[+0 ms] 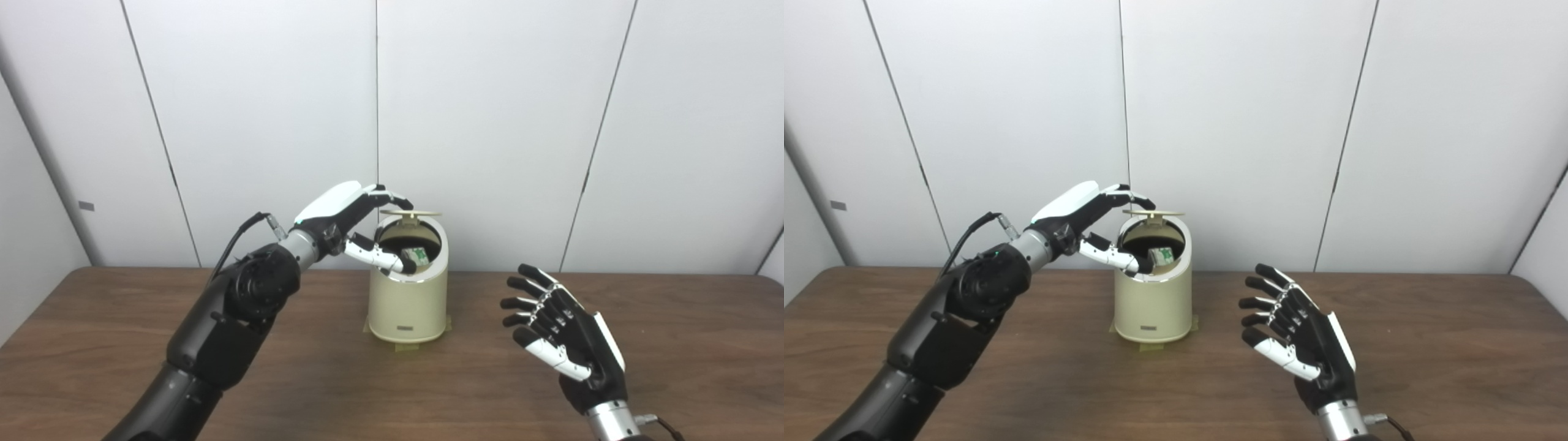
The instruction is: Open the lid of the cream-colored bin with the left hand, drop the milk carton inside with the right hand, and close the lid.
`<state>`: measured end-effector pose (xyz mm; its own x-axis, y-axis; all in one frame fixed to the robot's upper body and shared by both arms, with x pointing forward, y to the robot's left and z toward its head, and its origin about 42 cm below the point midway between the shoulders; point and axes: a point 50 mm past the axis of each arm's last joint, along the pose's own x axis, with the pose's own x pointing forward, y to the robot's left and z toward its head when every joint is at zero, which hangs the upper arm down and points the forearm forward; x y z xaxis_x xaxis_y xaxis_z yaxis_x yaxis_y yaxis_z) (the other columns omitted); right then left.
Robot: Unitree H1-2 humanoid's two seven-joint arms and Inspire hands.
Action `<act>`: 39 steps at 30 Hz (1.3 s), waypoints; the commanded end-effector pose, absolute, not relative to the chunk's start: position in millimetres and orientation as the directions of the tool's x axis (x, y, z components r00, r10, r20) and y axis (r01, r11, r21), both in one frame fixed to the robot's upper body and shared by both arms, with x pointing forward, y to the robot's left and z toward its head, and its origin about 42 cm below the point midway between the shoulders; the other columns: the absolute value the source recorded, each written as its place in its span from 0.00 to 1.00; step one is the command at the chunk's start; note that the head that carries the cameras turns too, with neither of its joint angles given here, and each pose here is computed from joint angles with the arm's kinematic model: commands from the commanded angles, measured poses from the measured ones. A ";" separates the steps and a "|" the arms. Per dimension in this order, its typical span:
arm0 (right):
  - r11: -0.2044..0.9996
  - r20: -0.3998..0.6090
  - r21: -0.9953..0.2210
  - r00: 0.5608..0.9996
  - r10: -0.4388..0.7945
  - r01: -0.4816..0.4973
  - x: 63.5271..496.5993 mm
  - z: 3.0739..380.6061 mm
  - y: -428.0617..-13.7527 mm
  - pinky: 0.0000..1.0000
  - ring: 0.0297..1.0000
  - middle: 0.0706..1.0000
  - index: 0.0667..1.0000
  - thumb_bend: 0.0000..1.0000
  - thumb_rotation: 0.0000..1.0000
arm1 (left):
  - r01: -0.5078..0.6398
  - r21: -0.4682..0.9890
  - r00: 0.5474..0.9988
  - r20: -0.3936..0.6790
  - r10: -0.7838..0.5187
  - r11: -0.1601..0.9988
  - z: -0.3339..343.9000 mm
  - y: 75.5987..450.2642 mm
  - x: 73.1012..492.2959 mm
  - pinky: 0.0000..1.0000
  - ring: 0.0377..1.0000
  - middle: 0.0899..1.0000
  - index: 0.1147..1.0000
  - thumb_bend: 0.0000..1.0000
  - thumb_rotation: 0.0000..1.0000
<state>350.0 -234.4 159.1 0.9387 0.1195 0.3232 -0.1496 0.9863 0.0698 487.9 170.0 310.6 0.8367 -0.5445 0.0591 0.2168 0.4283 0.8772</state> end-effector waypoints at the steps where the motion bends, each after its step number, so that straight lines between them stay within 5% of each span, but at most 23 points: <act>1: 0.985 0.392 0.073 0.912 0.118 -0.159 357.3 180.7 -230.9 0.54 0.65 0.75 0.78 0.64 0.33 | 0.145 0.894 0.812 0.137 -0.567 0.423 345.7 167.1 488.3 1.00 1.00 0.86 0.78 0.99 0.43; 9: 0.987 0.399 0.060 0.910 0.111 -0.146 357.7 182.7 -228.5 0.52 0.62 0.74 0.77 0.64 0.34 | 0.131 0.917 0.799 0.128 -0.588 0.377 343.5 169.0 482.2 1.00 1.00 0.86 0.80 0.99 0.45; 13: 0.987 0.392 0.070 0.914 0.103 -0.141 358.4 183.2 -228.5 0.51 0.61 0.73 0.76 0.67 0.36 | 0.046 0.966 0.766 0.130 -0.629 0.256 339.6 166.9 473.0 1.00 1.00 0.84 0.81 1.00 0.49; 19: 0.988 0.391 0.068 0.915 0.101 -0.138 357.5 186.4 -225.1 0.51 0.61 0.73 0.76 0.67 0.37 | -0.029 0.989 0.738 0.119 -0.664 0.146 328.7 162.7 463.9 1.00 1.00 0.81 0.81 1.00 0.43; 39: 0.987 0.400 0.096 0.913 0.078 -0.126 357.4 191.4 -222.6 0.50 0.60 0.74 0.77 0.67 0.37 | -0.008 0.981 0.788 -0.113 -0.606 -0.192 284.8 160.9 457.6 1.00 1.00 0.83 0.83 1.00 0.47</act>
